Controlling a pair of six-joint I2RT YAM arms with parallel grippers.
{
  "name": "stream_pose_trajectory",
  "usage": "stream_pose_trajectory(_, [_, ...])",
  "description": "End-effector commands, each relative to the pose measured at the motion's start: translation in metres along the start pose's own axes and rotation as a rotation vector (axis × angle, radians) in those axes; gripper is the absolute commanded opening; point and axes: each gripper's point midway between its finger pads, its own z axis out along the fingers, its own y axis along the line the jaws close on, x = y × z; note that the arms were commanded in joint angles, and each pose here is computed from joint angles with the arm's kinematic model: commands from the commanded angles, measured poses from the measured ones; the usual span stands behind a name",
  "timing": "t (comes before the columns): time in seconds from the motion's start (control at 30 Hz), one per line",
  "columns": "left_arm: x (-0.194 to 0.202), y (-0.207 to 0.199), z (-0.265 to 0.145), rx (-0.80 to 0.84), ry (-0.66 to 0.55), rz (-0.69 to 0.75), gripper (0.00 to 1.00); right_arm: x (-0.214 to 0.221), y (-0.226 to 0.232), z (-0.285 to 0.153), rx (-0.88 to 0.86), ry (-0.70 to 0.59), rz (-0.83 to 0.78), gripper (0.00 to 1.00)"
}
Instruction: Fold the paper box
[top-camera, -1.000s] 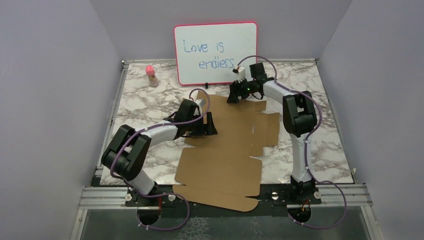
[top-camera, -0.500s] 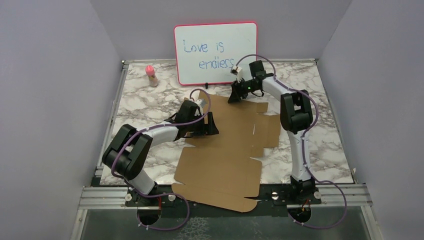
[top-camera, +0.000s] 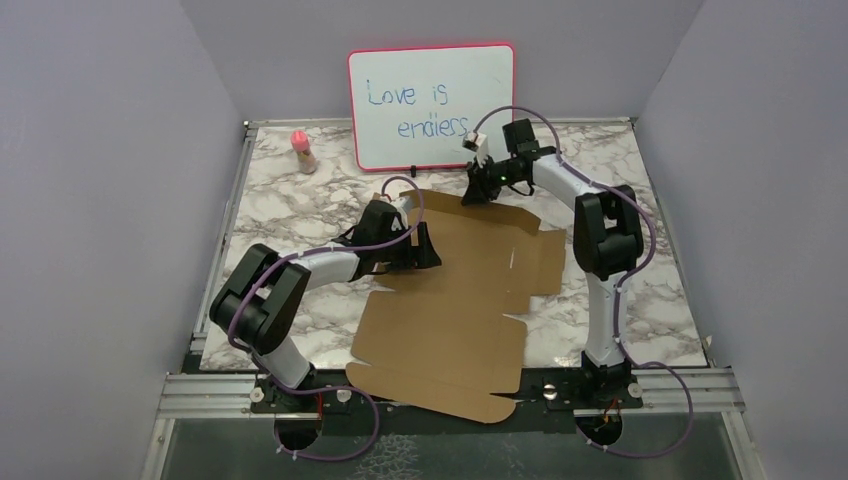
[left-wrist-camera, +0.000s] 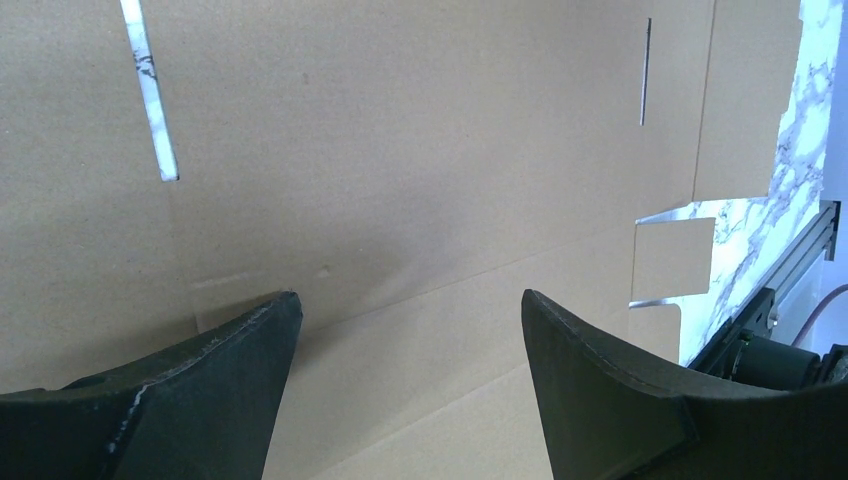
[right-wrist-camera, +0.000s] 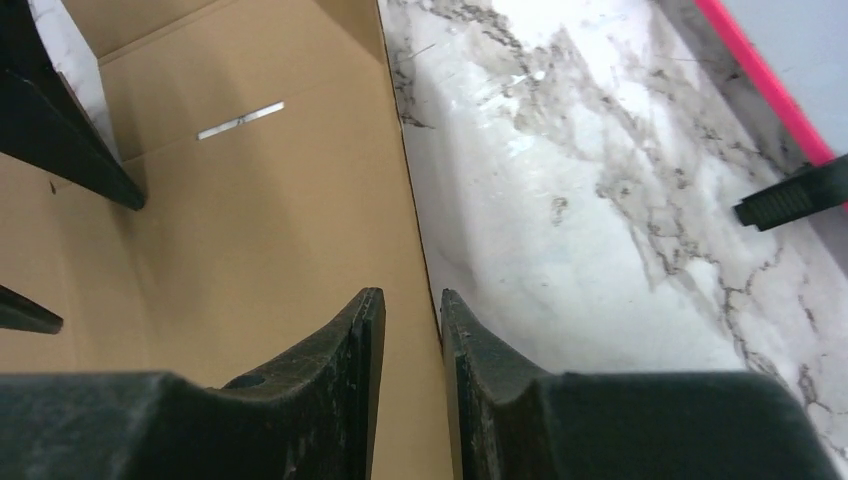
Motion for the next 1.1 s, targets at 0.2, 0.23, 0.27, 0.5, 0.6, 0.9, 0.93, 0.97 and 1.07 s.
stream_pose_trajectory(0.2, [0.04, 0.026, 0.012, -0.067, 0.107, -0.034, 0.84, 0.015, 0.024, 0.008, 0.135, 0.103, -0.109, 0.3])
stream_pose_trajectory(0.23, [0.04, 0.026, 0.012, -0.067, 0.107, -0.034, 0.84, 0.016, 0.021, 0.007, 0.156, 0.108, -0.118, 0.3])
stream_pose_trajectory(0.27, [0.04, 0.026, 0.012, -0.067, 0.108, -0.034, 0.84, 0.017, 0.018, 0.007, 0.177, 0.114, -0.129, 0.3])
stream_pose_trajectory(0.5, [0.03, 0.018, 0.009, -0.048, 0.082, -0.022, 0.84, 0.01, 0.006, 0.005, 0.254, 0.151, -0.194, 0.3])
stream_pose_trajectory(0.6, [0.023, 0.014, 0.008, -0.046, 0.07, -0.012, 0.84, 0.012, 0.003, 0.006, 0.271, 0.184, -0.214, 0.27])
stream_pose_trajectory(0.9, [-0.039, -0.01, -0.016, 0.024, -0.016, -0.013, 0.85, -0.007, 0.006, -0.007, 0.311, 0.22, -0.303, 0.06])
stream_pose_trajectory(0.93, [-0.051, -0.011, -0.024, 0.018, -0.038, -0.006, 0.85, -0.011, 0.005, -0.009, 0.327, 0.225, -0.319, 0.04])
stream_pose_trajectory(0.97, [-0.062, -0.01, -0.032, 0.007, -0.058, 0.0, 0.85, -0.014, 0.006, -0.01, 0.336, 0.228, -0.338, 0.03])
stream_pose_trajectory(1.07, [-0.1, -0.004, -0.062, -0.034, -0.143, 0.032, 0.87, -0.022, 0.003, -0.015, 0.408, 0.257, -0.403, 0.01])
